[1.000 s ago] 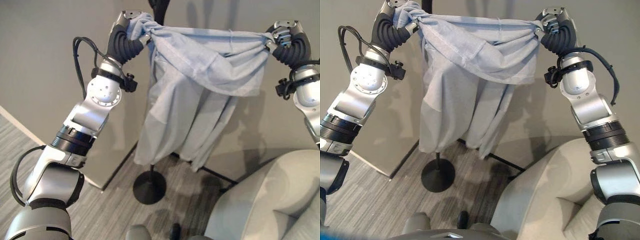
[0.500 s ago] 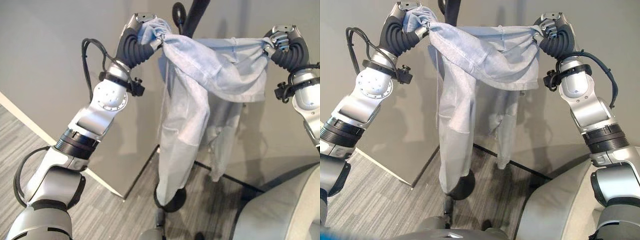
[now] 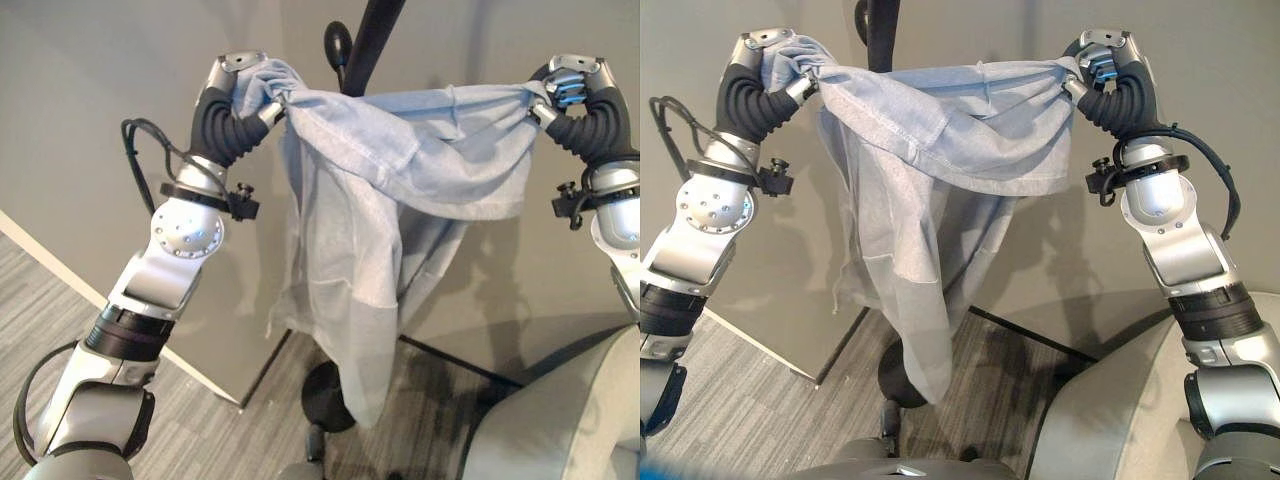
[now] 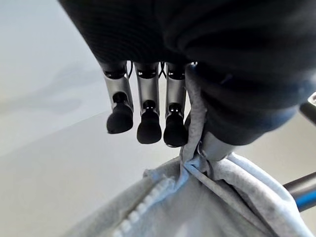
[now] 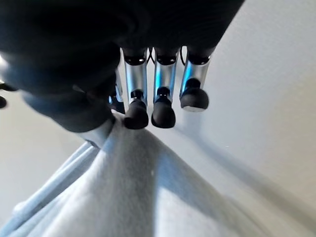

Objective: Hang the clothes on the sofa on the clothes rack.

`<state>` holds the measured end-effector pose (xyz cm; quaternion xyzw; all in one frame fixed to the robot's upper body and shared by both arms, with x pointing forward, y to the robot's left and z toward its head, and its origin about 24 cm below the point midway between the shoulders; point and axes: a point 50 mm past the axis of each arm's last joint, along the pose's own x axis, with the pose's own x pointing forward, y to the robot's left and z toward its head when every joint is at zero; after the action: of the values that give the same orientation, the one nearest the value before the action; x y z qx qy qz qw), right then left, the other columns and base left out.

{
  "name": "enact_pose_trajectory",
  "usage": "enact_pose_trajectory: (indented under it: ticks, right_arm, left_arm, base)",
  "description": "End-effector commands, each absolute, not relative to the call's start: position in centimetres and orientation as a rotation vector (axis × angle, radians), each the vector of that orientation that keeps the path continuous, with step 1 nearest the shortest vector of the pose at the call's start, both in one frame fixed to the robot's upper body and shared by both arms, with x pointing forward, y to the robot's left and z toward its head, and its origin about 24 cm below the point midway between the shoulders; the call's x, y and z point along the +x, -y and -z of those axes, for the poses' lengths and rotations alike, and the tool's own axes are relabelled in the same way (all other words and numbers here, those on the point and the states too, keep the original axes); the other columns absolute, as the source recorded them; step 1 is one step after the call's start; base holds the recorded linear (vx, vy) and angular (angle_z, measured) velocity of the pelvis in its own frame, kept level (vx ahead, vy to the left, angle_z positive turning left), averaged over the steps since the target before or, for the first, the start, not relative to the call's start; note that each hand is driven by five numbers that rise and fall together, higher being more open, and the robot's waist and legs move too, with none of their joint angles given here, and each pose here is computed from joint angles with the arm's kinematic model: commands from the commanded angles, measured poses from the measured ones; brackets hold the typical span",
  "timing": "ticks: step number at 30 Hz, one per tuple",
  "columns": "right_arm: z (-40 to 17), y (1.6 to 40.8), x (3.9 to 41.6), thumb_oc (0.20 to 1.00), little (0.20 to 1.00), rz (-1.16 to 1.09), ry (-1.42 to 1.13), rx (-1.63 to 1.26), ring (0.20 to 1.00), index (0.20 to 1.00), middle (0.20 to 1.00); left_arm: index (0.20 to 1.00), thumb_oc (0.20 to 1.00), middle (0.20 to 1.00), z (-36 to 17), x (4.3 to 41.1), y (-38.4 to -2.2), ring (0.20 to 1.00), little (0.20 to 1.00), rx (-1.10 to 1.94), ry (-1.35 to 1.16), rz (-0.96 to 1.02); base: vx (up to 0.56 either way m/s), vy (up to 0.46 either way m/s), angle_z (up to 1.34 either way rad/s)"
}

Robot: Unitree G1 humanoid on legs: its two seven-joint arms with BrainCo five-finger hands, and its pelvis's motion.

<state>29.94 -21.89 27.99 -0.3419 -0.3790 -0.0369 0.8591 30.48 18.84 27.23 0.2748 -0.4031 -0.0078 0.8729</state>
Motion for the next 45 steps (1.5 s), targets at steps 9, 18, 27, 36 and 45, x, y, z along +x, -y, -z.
enact_pose_trajectory:
  ticks: [9, 18, 27, 36, 45]
  right_arm:
    - [-29.3, 25.8, 27.6, 0.200, 0.200, 0.277, 0.883, -0.650, 0.200, 0.200, 0.200]
    - [-30.4, 24.5, 26.0, 0.200, 0.200, 0.231, 0.999, -0.635, 0.200, 0.200, 0.200]
    - [-31.1, 23.9, 24.5, 0.200, 0.200, 0.245, 1.110, -0.591, 0.200, 0.200, 0.200]
    - [-28.8, 21.1, 25.9, 0.200, 0.200, -0.033, 0.976, -0.633, 0.200, 0.200, 0.200]
    - [-23.9, 19.2, 28.9, 0.200, 0.200, -0.240, 0.704, -0.680, 0.200, 0.200, 0.200]
  left_arm:
    - [0.200, 0.200, 0.200, -27.9, 28.9, -23.6, 0.200, 0.200, 0.524, 0.866, -0.180]
    - [0.200, 0.200, 0.200, -29.0, 26.9, -23.0, 0.200, 0.200, 0.506, 0.977, -0.162]
    - [0.200, 0.200, 0.200, -29.9, 24.8, -22.6, 0.200, 0.200, 0.471, 1.093, -0.182]
    - [0.200, 0.200, 0.200, -28.7, 24.0, -23.0, 0.200, 0.200, 0.483, 1.058, -0.162]
    - [0.200, 0.200, 0.200, -23.6, 26.0, -24.4, 0.200, 0.200, 0.484, 0.790, -0.165]
  base:
    - [0.01, -0.002, 0.00]
    - [0.02, -0.001, 0.00]
    - [0.00, 0.000, 0.00]
    - [0.00, 0.000, 0.00]
    - [-0.01, 0.000, 0.01]
